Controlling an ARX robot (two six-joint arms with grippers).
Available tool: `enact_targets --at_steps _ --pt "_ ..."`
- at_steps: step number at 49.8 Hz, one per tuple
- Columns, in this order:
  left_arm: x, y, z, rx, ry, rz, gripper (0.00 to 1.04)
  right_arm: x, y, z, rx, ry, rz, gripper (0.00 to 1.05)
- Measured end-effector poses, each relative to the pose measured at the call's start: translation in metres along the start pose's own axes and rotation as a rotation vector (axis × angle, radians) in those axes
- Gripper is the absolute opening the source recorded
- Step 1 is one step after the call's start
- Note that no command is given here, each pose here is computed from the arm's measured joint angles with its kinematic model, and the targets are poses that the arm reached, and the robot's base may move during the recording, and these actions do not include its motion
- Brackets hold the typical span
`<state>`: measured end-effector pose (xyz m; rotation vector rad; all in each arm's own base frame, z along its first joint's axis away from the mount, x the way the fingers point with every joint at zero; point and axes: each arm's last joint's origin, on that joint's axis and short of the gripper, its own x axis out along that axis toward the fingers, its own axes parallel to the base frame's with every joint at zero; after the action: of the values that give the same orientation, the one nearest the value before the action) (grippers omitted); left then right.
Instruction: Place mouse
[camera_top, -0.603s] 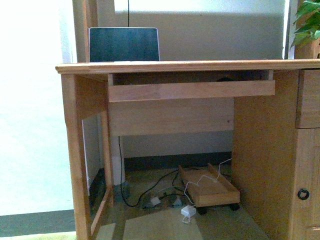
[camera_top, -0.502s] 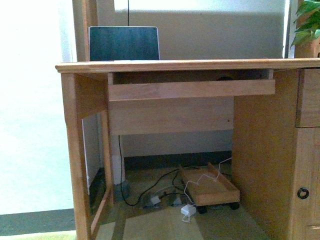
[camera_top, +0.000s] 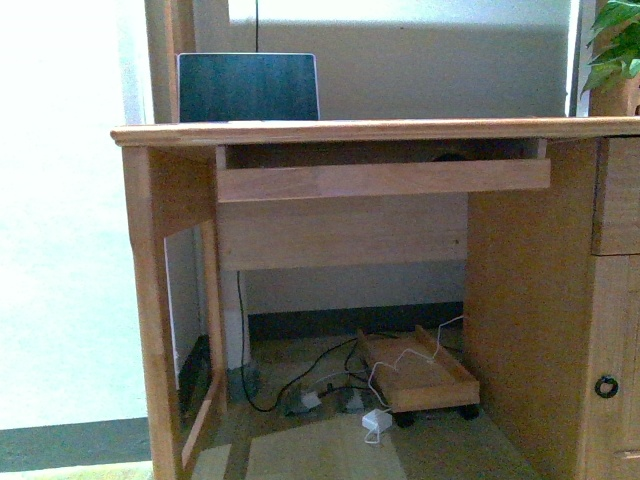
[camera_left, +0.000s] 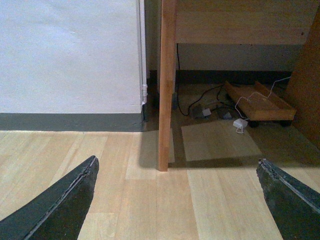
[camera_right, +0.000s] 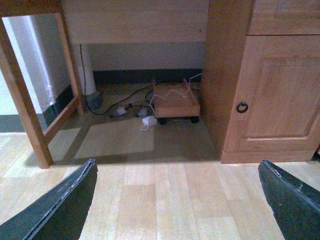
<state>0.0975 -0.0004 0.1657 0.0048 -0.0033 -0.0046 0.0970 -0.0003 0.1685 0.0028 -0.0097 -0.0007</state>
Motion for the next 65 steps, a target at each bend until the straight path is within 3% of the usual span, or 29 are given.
enact_targets --at_steps 65 --pt "0.0000 0.0000 0.0000 0.000 0.000 0.000 0.97 0.0000 0.0000 0.0000 0.000 0.000 0.000 0.97"
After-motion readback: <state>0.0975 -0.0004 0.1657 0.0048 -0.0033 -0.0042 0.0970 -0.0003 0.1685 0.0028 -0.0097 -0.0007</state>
